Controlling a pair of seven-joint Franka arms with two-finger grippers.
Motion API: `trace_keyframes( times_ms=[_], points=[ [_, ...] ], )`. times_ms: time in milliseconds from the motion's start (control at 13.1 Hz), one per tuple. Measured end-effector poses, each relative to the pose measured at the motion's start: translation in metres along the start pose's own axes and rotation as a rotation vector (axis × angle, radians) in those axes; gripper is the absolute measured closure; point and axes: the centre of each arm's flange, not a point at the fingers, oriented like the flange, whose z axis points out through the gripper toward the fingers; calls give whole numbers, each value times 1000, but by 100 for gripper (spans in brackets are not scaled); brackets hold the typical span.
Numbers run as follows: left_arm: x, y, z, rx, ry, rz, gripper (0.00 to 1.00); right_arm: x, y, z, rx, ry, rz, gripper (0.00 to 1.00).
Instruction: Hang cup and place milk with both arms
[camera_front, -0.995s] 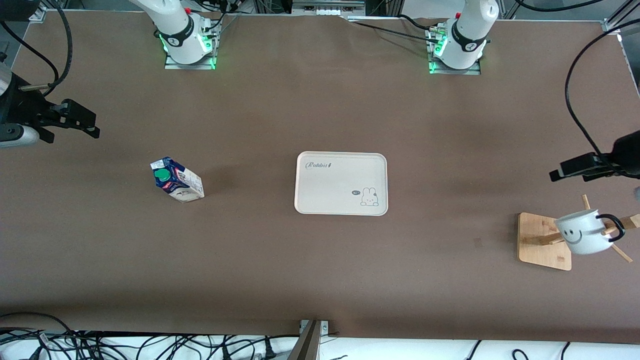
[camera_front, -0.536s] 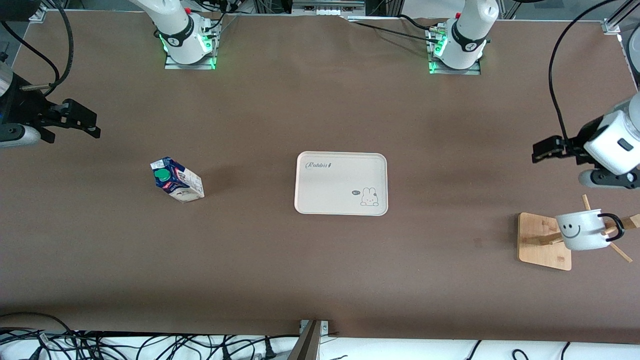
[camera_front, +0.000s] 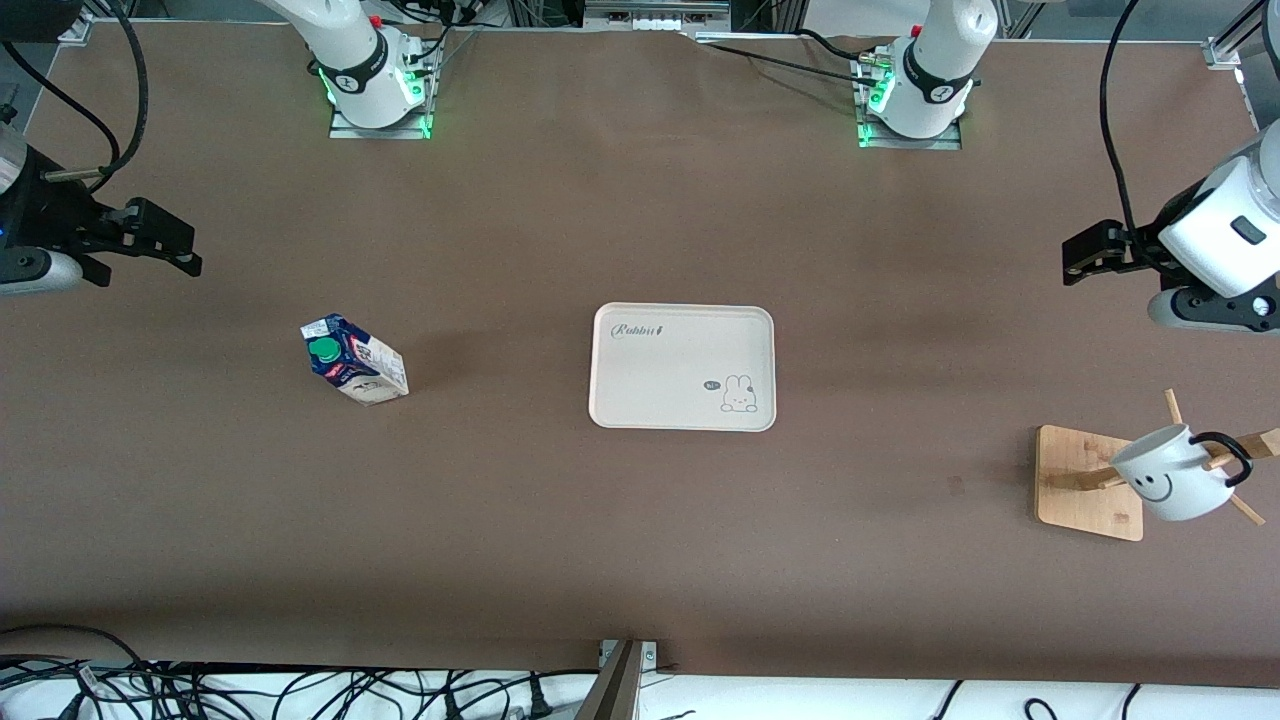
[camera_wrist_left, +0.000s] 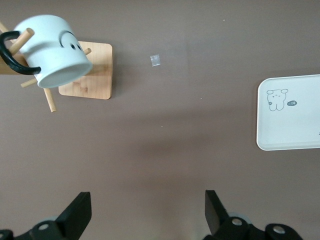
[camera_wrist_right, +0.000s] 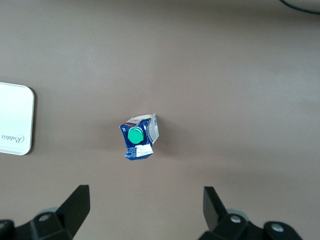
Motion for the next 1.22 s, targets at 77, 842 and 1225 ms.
trace_keyframes(
  times_ms=[77,842,1225],
  points=[
    [0,-7,1,-12,17,-12,0,0,0,0,0,0,0,0],
    [-35,-54,13,-66,77,-75,0,0,-1,0,0,2,-2,0],
    [-33,-45,11,-62,82,-62,0,0,-1,0,-1,2,-2,0]
  ],
)
